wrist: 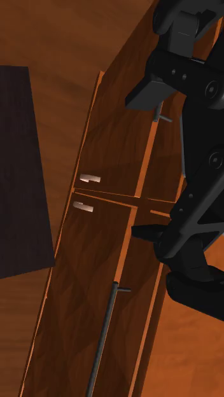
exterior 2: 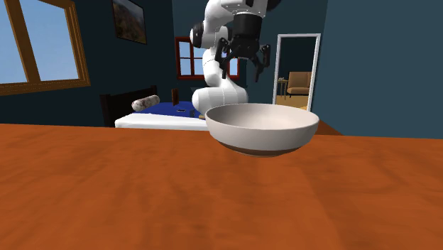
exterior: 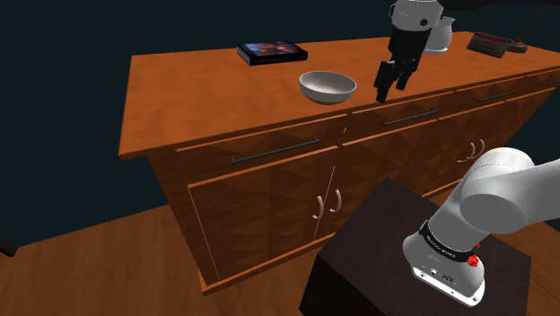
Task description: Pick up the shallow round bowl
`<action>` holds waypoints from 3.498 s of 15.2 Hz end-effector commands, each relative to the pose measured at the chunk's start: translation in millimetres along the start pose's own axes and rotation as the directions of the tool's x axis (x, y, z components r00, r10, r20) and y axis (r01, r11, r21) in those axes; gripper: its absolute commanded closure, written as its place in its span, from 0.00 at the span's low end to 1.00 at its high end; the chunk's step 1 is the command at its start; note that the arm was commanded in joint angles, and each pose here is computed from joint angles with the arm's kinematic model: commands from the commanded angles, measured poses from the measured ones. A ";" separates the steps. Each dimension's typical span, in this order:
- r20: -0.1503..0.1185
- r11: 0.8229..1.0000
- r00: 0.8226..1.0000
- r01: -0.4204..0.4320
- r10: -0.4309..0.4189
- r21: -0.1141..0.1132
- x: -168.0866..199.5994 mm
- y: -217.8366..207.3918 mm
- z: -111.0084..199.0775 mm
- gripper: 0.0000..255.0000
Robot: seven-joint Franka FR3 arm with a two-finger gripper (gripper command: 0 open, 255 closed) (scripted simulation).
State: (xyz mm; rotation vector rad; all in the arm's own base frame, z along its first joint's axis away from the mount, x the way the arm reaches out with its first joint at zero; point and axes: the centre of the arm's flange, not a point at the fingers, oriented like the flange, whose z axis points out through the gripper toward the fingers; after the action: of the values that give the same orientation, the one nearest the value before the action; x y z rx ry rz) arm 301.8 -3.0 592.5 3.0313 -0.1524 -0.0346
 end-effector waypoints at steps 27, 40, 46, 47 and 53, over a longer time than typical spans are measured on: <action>0.033 0.997 0.999 0.035 -0.033 -0.066 238.6 -87.2 35.4 0.00; 0.033 0.997 0.999 0.035 -0.033 -0.066 238.5 -86.9 33.2 1.00; 0.033 0.997 0.999 0.035 -0.033 -0.066 238.0 -83.5 1.7 1.00; 0.033 0.997 0.999 0.035 -0.033 -0.066 237.9 -83.0 -3.5 1.00; 0.033 0.997 0.999 0.035 -0.033 -0.066 237.4 -79.6 -35.0 1.00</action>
State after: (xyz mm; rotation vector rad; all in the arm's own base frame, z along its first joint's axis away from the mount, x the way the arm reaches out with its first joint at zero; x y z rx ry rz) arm 546.4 55.4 609.0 2.9683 -0.1006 -0.0884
